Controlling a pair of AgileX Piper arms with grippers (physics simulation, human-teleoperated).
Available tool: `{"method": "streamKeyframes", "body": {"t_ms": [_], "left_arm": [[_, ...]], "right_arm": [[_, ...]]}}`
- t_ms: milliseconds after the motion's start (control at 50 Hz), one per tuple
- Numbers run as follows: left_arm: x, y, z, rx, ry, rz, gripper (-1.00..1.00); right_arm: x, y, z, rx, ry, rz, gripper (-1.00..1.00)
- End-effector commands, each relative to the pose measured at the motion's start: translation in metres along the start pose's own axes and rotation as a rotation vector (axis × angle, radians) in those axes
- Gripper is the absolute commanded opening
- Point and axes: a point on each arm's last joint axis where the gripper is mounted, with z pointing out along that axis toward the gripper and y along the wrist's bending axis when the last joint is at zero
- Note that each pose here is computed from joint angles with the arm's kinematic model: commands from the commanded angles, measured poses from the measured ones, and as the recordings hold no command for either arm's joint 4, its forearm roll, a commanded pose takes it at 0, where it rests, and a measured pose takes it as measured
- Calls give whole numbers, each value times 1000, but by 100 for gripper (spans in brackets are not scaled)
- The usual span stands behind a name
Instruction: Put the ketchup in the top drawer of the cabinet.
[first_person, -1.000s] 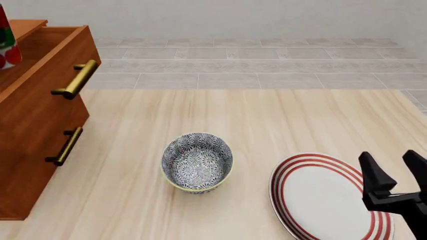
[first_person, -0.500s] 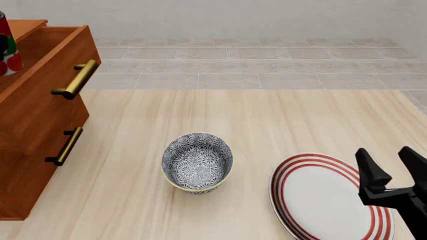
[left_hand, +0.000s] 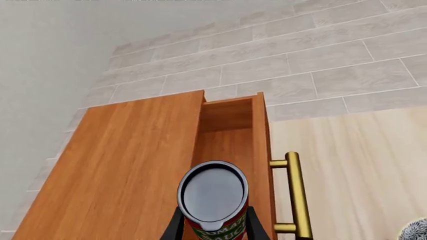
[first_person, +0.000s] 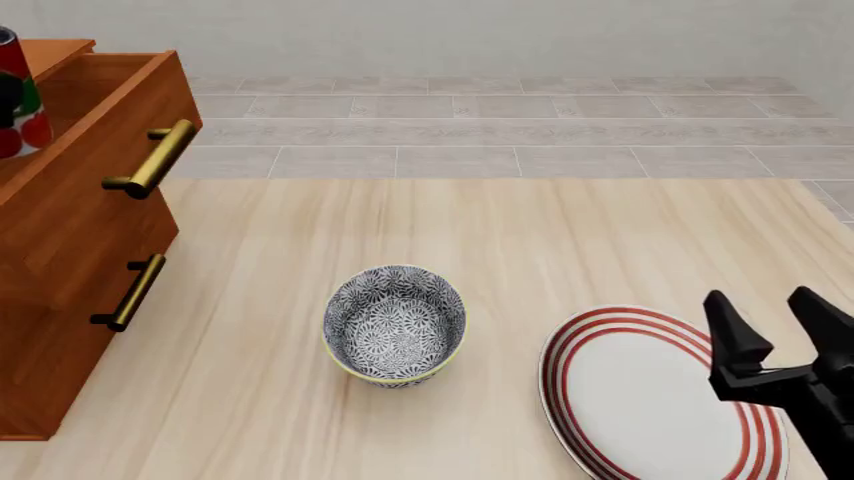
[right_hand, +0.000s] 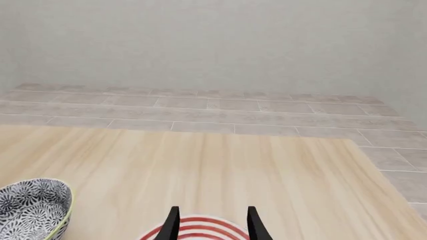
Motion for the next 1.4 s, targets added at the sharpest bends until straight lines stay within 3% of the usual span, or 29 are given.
{"method": "streamKeyframes", "body": {"t_ms": [20, 120, 140, 540, 680, 820, 960, 1400], "left_arm": [[-3, -1, -4, 7, -11, 16, -100], [-4, -4, -7, 21, -15, 17, -100], [-5, -4, -7, 22, -15, 16, 100], [-4, -6, -9, 26, -20, 31, 100], [-14, -5, -20, 32, -42, 39, 100], [-34, -3, -49, 44, -92, 32, 100], [-44, -8, -93, 102, -161, 95, 100], [-37, -13, -154, 222, -257, 159, 100]], "right_arm": [[1, 0, 4, -2, 2, -1, 100], [2, 0, 6, -3, 5, -6, 100], [2, 1, 6, -4, 6, -6, 100], [5, 1, 12, -8, 9, -8, 100], [6, 1, 13, -9, 10, -8, 100], [6, 1, 13, -9, 10, -8, 100], [6, 1, 13, -9, 10, -8, 100], [6, 1, 13, -9, 10, -8, 100]]}}
